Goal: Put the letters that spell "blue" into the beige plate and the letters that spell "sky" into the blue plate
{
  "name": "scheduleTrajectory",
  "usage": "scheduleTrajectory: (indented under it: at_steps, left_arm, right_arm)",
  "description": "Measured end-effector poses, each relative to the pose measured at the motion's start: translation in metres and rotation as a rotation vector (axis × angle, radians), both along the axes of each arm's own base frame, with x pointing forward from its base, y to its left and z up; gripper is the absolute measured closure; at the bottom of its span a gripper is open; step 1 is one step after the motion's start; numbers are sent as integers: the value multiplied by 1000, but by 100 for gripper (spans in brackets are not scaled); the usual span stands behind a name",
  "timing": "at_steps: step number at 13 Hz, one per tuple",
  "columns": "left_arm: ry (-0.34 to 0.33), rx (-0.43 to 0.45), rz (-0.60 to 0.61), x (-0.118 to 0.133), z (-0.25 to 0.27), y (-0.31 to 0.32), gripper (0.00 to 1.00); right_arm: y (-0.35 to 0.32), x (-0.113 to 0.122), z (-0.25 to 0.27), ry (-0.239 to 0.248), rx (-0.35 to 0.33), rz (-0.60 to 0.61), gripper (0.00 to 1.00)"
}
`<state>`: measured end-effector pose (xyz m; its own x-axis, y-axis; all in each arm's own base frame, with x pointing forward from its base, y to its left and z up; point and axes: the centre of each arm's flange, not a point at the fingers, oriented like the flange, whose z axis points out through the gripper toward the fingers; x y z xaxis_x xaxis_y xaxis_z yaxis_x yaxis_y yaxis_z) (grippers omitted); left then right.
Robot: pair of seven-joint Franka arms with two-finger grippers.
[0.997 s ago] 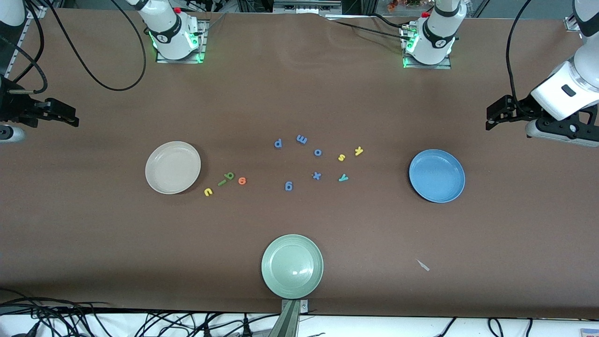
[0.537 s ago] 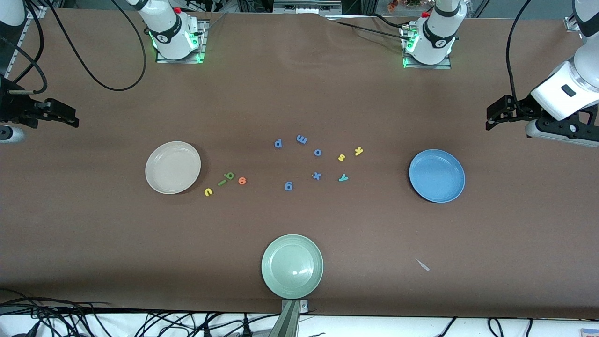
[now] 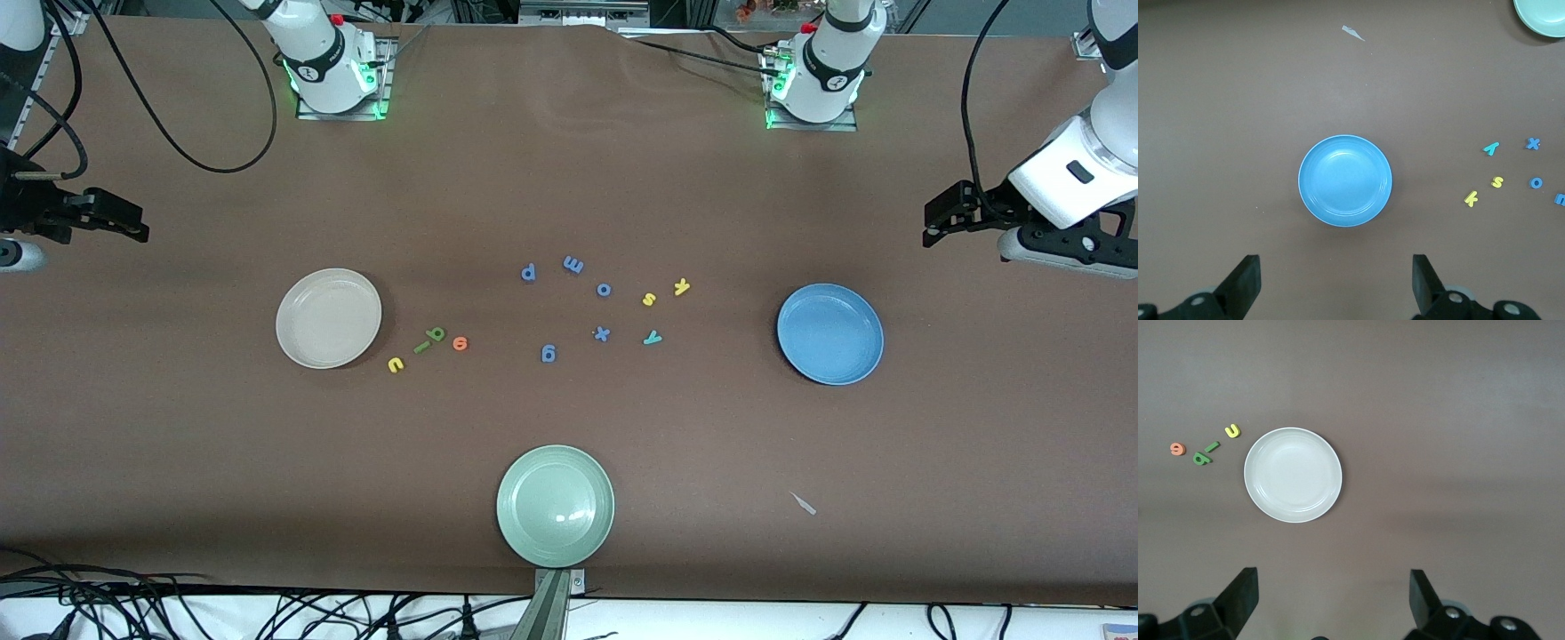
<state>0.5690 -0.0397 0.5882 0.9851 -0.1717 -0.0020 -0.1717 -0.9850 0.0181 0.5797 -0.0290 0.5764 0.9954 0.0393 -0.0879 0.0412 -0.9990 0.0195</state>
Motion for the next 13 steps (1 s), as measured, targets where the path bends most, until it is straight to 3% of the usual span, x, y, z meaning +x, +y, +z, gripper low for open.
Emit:
scheduleTrajectory:
  at_steps: [4, 13]
  left_arm:
    - [0, 0, 0, 0, 0, 0, 0]
    - [0, 0, 0, 0, 0, 0, 0]
  right_arm:
    - [2, 1, -1, -4, 33, -6, 0]
    - [2, 2, -2, -3, 35, -6, 0]
